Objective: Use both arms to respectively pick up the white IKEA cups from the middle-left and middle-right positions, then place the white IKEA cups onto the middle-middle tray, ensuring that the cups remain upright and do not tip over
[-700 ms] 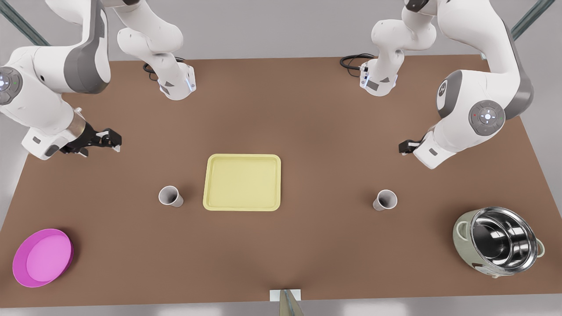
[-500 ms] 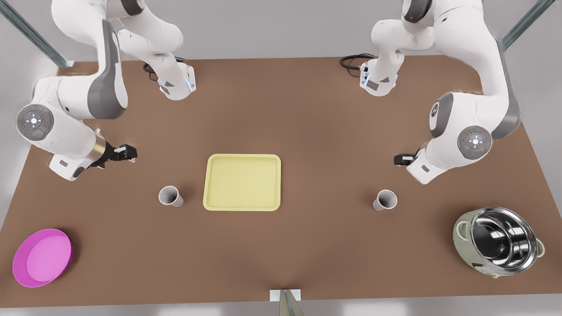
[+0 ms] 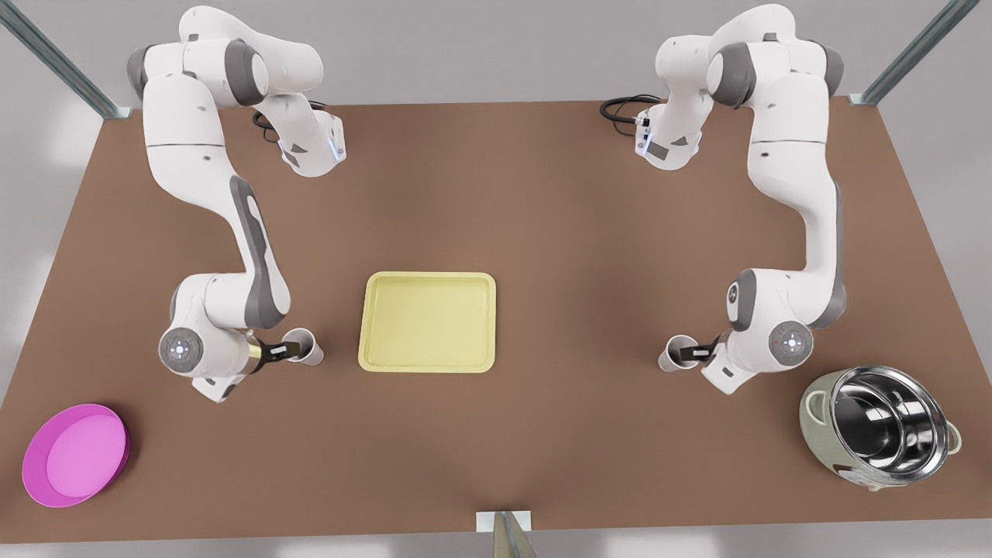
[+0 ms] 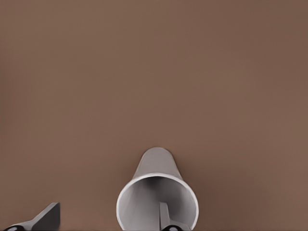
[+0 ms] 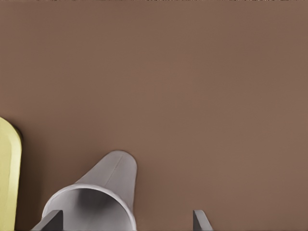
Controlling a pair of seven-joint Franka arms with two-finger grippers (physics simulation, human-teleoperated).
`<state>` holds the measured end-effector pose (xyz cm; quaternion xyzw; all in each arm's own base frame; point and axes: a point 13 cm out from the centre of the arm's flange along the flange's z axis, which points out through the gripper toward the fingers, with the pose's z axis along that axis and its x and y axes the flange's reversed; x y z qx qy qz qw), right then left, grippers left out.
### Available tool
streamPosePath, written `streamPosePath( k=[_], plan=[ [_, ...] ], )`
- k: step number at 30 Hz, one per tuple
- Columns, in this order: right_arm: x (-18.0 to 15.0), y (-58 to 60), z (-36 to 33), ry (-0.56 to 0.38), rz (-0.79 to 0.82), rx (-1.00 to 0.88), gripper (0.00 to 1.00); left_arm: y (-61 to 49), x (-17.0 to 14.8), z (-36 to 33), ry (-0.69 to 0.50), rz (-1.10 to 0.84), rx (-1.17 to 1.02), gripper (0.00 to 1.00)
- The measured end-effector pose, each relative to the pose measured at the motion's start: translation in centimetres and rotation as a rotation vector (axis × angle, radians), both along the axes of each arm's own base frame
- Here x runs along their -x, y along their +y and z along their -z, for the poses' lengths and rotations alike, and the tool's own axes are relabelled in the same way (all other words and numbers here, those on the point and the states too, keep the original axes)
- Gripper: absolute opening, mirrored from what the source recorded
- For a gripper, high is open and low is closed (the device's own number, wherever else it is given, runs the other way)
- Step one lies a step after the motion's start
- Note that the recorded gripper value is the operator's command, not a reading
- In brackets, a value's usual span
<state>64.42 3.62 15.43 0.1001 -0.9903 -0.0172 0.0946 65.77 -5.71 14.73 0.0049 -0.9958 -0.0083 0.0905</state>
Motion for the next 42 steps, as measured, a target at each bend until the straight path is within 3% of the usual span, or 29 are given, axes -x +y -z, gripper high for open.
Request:
streamPosePath(
  k=[6,7,8,11,13,15,16,19,20,22,26,29,36,42],
  plan=[
    [1.3,-0.7,1.9,-0.022,0.013,-0.006,1.00,0.0,0.3,3.4,-0.006,0.013,0.005,0.99],
    [1.6,-1.0,2.4,-0.022,0.018,-0.006,1.00,0.0,0.4,3.7,-0.006,0.015,0.005,0.66],
    [2.4,-1.3,3.2,-0.015,0.021,-0.006,1.00,0.0,0.3,3.8,-0.009,0.016,0.005,0.53],
    [3.3,-1.6,5.0,-0.017,0.024,-0.004,1.00,-0.4,0.1,3.8,-0.017,-0.006,0.032,0.38],
    [3.2,-1.6,5.9,-0.024,0.022,-0.002,0.98,-0.6,0.1,3.8,-0.021,-0.019,0.046,0.38],
    [3.0,-1.6,6.2,-0.034,0.021,-0.003,0.55,-1.1,0.0,3.9,-0.021,-0.031,0.065,0.38],
    [2.9,-1.5,6.2,-0.039,0.019,-0.004,0.43,-1.2,0.1,4.0,-0.020,-0.034,0.071,0.38],
    [2.3,-0.8,5.9,-0.057,0.007,-0.016,0.24,-1.8,0.0,3.7,-0.025,-0.036,0.085,0.36],
    [2.1,-0.4,5.8,-0.062,0.000,-0.022,0.22,-2.1,-0.1,3.5,-0.027,-0.033,0.088,0.29],
    [1.9,0.3,5.6,-0.070,-0.018,-0.022,0.21,-2.6,-0.1,3.2,-0.030,-0.027,0.092,0.21],
    [1.1,0.9,4.7,-0.090,-0.040,-0.017,0.21,-5.6,0.0,1.7,-0.039,0.008,0.106,0.21],
    [0.1,1.0,3.8,-0.109,-0.049,-0.016,0.21,-15.0,-0.7,-2.2,-0.080,0.068,0.188,0.21],
    [-1.3,3.2,2.1,-0.144,-0.114,-0.039,0.21,-39.9,3.0,-4.0,-0.101,0.185,0.327,0.21],
    [-0.6,10.4,0.7,-0.160,-0.243,-0.104,0.21,-44.7,4.7,-1.0,-0.084,0.113,0.315,0.21]
  ],
)
